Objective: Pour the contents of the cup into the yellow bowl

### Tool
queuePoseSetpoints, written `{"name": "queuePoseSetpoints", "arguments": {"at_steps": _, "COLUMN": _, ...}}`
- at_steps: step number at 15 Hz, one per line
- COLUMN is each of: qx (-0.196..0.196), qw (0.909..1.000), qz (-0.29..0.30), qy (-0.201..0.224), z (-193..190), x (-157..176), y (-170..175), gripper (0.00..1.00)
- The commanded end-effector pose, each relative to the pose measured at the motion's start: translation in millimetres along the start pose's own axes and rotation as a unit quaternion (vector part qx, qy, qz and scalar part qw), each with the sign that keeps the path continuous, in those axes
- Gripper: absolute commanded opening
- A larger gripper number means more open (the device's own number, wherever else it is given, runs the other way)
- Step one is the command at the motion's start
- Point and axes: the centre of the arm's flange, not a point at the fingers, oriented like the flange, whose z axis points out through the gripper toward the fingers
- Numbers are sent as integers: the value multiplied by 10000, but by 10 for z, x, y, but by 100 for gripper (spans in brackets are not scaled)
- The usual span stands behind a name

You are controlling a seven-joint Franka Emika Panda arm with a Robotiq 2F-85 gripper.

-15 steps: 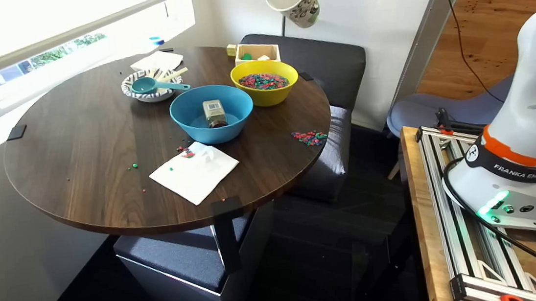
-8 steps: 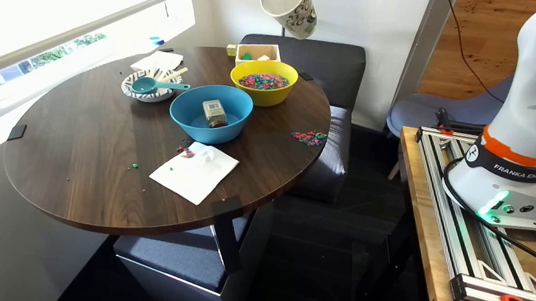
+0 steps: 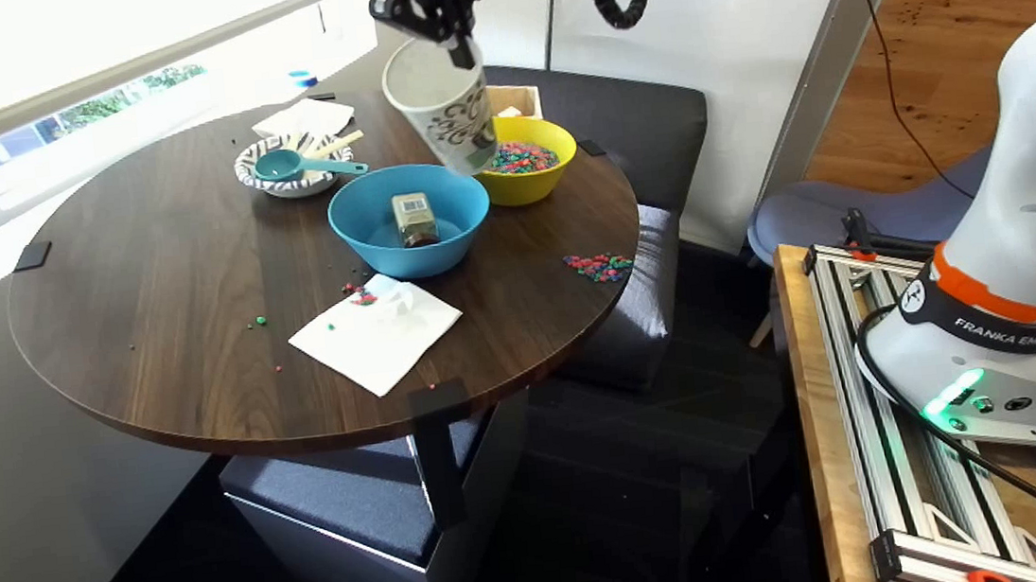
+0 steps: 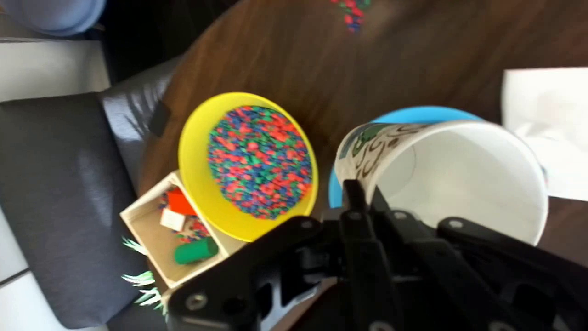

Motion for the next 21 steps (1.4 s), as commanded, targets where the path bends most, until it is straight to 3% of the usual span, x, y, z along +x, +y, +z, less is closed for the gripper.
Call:
{"name": "queuePoseSetpoints", "arguments": {"at_steps": 1, "qx": 880, "qw": 9949, "qz": 250, "qy": 413, "z": -94, "x": 211, "y": -466, "gripper": 1}}
{"name": "queuePoseSetpoints", "arguments": {"at_steps": 3, "qx": 1076, "qw": 9915, "qz": 528, "qy": 502, "z": -129, "x": 412, "y": -643, "gripper": 1}}
{"name": "queuePoseSetpoints", "arguments": {"at_steps": 7, "qx": 1468, "qw": 9851, "qz": 841, "qy": -319, "z": 26, "x": 817, "y": -923, "gripper": 1}}
{"name": "queuePoseSetpoints", "arguments": {"at_steps": 10, "qx": 2110, "qw": 9706, "qz": 868, "qy": -772, "z": 88, "x": 1103, "y": -1152, "gripper": 1}}
{"name": "queuePoseSetpoints", "arguments": {"at_steps": 12, "qx": 2360, "qw": 9632, "qz": 1002, "qy": -801, "z": 85, "x": 1254, "y": -1265, "gripper": 1}}
{"name": "queuePoseSetpoints", "arguments": {"at_steps": 15, "qx": 2308, "qw": 9648, "qz": 1104, "qy": -602, "z": 107, "x": 1343, "y": -1386, "gripper": 1}}
{"name": "queuePoseSetpoints", "arguments": {"at_steps": 17, "qx": 2313, "qw": 9663, "qz": 1011, "qy": -503, "z": 209, "x": 1161, "y": -1235, "gripper": 3}}
{"name": "queuePoseSetpoints", "arguments": {"at_steps": 19, "qx": 2330, "qw": 9663, "qz": 994, "qy": -469, "z": 211, "x": 1186, "y": -1306, "gripper": 3}}
{"name": "queuePoseSetpoints", "arguments": {"at_steps": 21, "qx": 2604, "qw": 9544, "qz": 1402, "qy": -409, "z": 229, "x": 1245, "y": -1310, "gripper": 1}}
